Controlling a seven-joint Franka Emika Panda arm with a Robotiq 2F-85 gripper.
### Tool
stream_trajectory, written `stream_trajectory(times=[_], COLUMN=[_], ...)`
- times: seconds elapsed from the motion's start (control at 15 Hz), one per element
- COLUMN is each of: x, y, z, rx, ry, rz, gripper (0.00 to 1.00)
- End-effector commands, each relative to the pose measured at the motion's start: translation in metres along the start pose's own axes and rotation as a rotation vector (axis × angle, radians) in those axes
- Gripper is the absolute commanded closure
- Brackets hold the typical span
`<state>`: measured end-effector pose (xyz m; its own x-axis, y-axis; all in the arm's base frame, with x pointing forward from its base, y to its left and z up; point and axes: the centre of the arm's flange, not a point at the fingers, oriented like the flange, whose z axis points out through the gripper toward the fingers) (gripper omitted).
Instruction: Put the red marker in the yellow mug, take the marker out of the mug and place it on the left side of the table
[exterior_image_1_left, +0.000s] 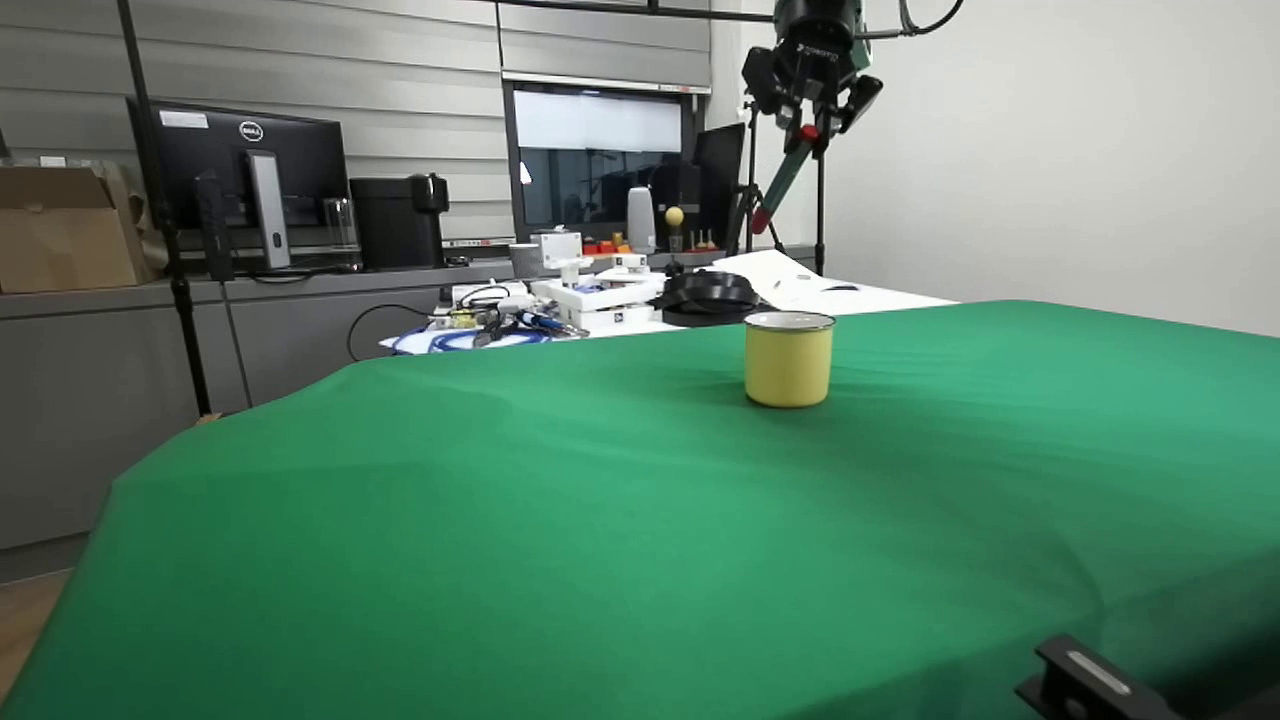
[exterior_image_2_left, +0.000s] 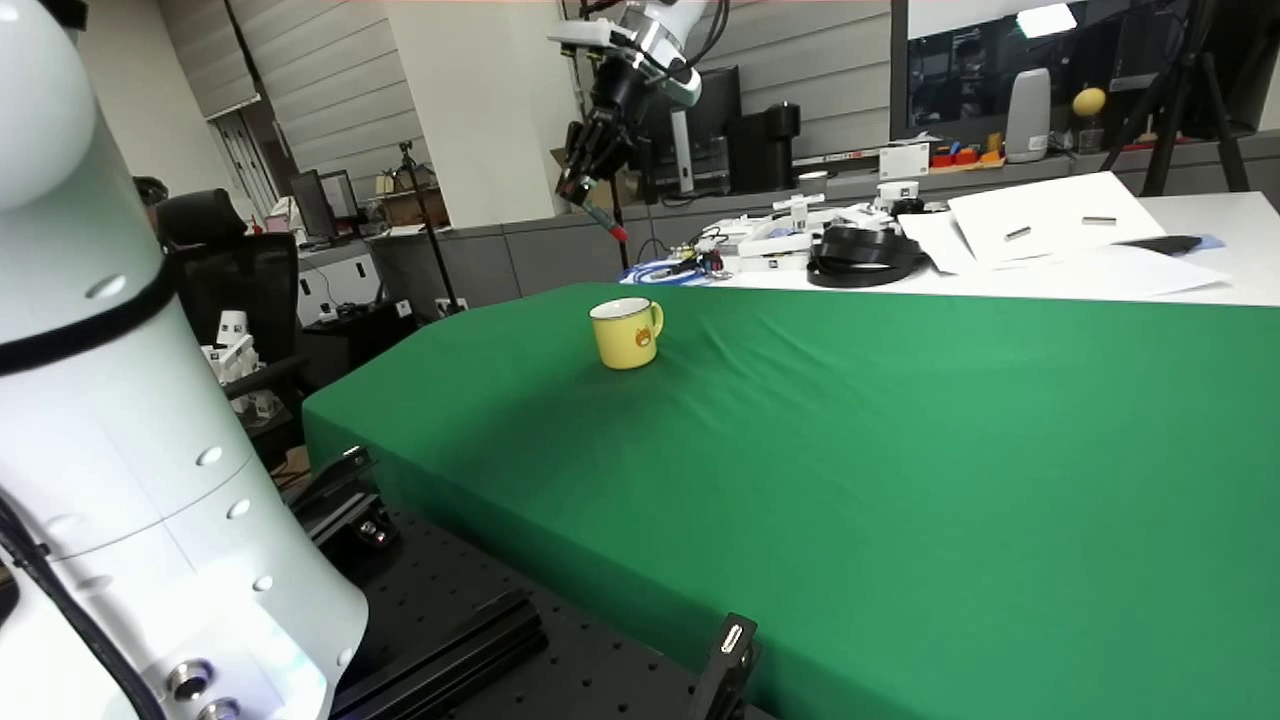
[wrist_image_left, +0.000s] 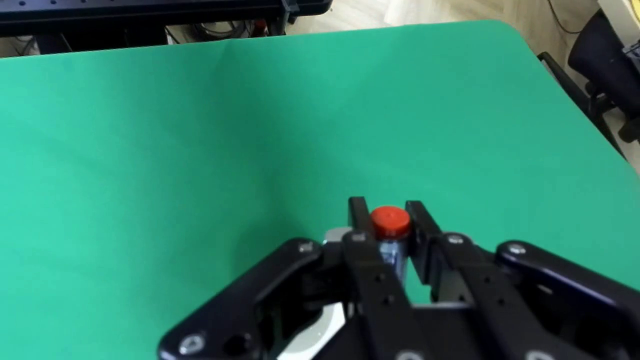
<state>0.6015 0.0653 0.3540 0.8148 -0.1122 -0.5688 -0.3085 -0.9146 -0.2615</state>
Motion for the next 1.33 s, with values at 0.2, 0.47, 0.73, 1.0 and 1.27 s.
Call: stream_trajectory(times=[0.2,0.47,0.73,1.0,1.27], x=[-0.047,-0.061,-0.08,-0.101,-0.12], y=[-0.009,-0.021,-0.031,-0.034,-0.034], z=[0.026,0.07,0.112,0.147,0.177], rx=[-0.092,-0.118,-0.124,-0.127,-0.138], ry=[0.195,0.329,0.426,0.476,0.476], rz=[-0.21,-0.329,-0.414,-0.492,-0.56], gripper=[0.94,0.94,0.94,0.94,0.94])
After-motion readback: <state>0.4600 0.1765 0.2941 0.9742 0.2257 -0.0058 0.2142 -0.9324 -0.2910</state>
